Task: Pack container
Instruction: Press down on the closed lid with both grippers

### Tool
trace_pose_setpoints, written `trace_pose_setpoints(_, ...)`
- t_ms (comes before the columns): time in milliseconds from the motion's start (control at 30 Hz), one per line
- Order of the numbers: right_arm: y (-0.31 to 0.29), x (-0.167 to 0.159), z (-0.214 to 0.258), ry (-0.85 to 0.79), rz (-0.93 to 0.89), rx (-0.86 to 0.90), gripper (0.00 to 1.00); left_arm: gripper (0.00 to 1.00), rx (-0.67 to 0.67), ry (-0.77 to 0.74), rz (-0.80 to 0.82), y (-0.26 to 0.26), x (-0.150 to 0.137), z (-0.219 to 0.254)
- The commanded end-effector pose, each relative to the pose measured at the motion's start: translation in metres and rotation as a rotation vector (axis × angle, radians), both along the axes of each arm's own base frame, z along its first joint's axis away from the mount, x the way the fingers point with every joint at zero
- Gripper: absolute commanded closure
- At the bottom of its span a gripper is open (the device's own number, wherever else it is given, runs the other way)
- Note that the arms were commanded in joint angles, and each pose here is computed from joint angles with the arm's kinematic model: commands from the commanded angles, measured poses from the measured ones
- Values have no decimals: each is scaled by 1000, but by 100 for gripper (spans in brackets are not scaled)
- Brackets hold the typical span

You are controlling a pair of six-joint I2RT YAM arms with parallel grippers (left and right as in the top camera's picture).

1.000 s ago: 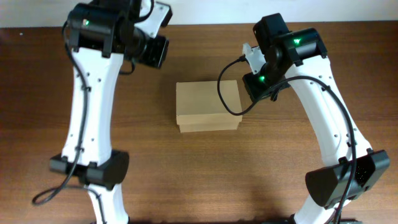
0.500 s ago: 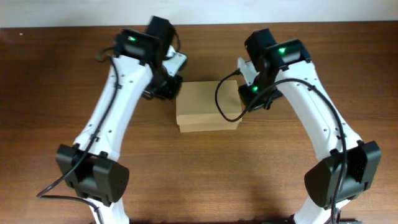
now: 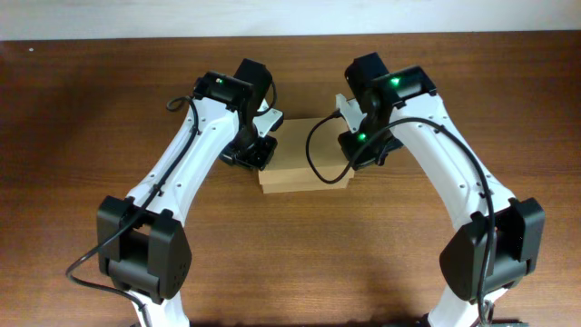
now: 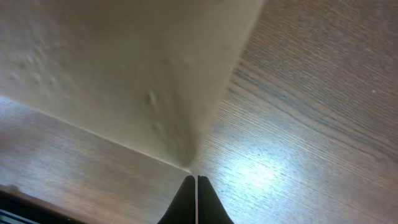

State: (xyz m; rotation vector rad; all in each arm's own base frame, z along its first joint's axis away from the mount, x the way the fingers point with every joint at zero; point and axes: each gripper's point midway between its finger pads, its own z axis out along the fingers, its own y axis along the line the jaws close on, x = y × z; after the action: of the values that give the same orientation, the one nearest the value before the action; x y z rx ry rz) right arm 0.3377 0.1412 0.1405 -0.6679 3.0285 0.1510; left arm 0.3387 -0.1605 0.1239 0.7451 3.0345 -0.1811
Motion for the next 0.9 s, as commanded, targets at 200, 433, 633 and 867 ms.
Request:
trace_pose_setpoints(200, 18, -7, -8, 18, 58, 6, 96, 94, -18, 13, -9, -3, -6, -7)
trace_pose_setpoints(433, 15, -13, -59, 71, 57, -14, 96, 94, -21, 4, -5, -4, -4, -7)
trace_pose_setpoints(633, 11, -23, -80, 100, 56, -25, 96, 93, -20, 7, -5, -3, -5, -17)
trace_pose_setpoints(867, 15, -22, -79, 97, 57, -6, 96, 93, -14, 23, 14, -2, -9, -29)
